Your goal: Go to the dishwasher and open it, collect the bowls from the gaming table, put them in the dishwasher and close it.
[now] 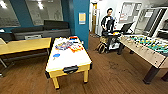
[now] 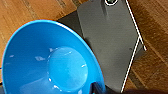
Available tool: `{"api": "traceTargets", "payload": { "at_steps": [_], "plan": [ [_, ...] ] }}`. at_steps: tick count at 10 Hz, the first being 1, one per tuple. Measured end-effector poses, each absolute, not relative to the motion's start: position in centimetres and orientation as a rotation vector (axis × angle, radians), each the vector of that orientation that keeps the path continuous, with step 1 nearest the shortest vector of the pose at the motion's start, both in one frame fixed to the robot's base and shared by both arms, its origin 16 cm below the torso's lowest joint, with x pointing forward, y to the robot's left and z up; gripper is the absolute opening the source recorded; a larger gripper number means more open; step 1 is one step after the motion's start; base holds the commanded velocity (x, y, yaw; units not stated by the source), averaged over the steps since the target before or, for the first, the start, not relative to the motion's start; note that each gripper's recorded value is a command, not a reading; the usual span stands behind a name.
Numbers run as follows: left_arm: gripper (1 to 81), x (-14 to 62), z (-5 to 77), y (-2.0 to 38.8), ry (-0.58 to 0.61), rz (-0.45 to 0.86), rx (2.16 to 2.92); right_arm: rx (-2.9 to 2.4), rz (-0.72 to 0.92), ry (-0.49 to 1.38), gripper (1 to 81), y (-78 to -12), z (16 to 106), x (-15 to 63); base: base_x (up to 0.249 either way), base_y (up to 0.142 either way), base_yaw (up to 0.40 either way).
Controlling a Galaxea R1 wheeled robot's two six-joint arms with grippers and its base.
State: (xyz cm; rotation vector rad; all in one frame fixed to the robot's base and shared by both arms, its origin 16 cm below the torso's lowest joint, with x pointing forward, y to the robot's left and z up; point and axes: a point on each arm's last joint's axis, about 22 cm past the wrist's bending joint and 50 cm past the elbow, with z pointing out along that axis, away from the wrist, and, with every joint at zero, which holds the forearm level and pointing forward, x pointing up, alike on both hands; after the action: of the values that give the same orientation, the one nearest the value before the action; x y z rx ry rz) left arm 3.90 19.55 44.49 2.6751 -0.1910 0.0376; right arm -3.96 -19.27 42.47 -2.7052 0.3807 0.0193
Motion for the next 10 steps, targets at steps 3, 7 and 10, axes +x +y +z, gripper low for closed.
{"api": "traceTargets", "payload": {
  "at_steps": [3,7,10],
  "plan": [
    [1.0,3.78,44.47,19.58,-0.191,0.036,2.676,-2.706,0.019,0.38,1.0,-19.32,42.47,-3.99,0.0,0.0,-0.397],
    [1.0,3.54,43.95,19.4,-0.19,0.029,2.691,-2.713,0.014,0.365,1.0,-19.32,42.35,-3.97,0.0,0.0,-0.397],
    [1.0,3.3,43.83,19.74,-0.189,0.025,2.698,-2.722,0.015,0.363,1.0,-19.33,42.19,-4.06,0.0,0.0,-0.398]
  ]
}}
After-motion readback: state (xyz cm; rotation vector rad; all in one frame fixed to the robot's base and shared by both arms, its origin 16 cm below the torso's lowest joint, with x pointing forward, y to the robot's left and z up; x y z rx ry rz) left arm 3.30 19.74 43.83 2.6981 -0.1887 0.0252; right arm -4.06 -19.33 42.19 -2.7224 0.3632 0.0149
